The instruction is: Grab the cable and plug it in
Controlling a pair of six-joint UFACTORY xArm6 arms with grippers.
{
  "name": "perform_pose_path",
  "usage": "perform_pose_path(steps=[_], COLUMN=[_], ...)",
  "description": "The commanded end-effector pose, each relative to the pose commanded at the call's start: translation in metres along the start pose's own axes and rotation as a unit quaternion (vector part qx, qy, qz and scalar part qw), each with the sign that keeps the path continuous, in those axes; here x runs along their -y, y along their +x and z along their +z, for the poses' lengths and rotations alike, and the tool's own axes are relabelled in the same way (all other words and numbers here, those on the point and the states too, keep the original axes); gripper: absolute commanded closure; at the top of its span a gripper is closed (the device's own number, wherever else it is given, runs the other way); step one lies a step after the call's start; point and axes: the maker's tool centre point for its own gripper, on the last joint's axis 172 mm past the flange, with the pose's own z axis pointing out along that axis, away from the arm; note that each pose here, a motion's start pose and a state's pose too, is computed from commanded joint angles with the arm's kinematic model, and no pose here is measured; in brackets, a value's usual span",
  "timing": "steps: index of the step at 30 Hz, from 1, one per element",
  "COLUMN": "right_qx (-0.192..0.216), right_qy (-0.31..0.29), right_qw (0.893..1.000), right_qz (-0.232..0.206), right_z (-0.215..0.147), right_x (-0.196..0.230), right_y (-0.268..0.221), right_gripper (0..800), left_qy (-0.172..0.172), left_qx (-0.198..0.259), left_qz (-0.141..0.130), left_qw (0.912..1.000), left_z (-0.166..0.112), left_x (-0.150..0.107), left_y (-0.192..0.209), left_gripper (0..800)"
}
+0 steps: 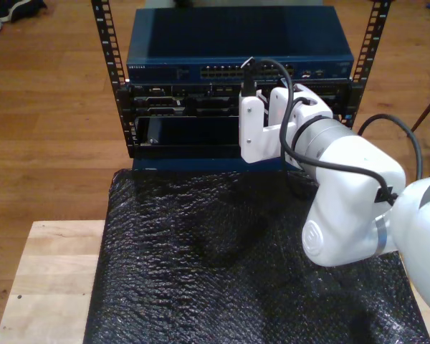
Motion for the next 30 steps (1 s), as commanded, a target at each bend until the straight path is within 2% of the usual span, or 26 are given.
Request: perform_pose_path(steps=[5,14,21,30], right_qx=[0.006,0.008,0.012,0.028], right_qy=[-0.045,-0.058,-0.107,-0.122], right_qw=[0.999,0.998,0.994,0.992], right_qz=[-0.003,0.001,-0.003,-0.002], right_z=[-0.004,-0.006,-0.013,-0.008], right_x=[-0.006,-0.009,-0.016,-0.012], right_y=[-0.003,-0.005,-0.006,-0.014], right_gripper=[800,800,800,800], left_qy=[0.000,0.000,0.000,0.000], left_qx=[0.000,0.000,0.000,0.000], left_qz=[0.000,0.000,0.000,0.000], left_qw=[1.0000,1.0000,1.0000,1.0000], left_z=[0.000,0.000,0.000,0.000], left_x=[0.000,0.000,0.000,0.000], left_y=[0.000,0.000,0.000,0.000], left_gripper=[0,0,0,0])
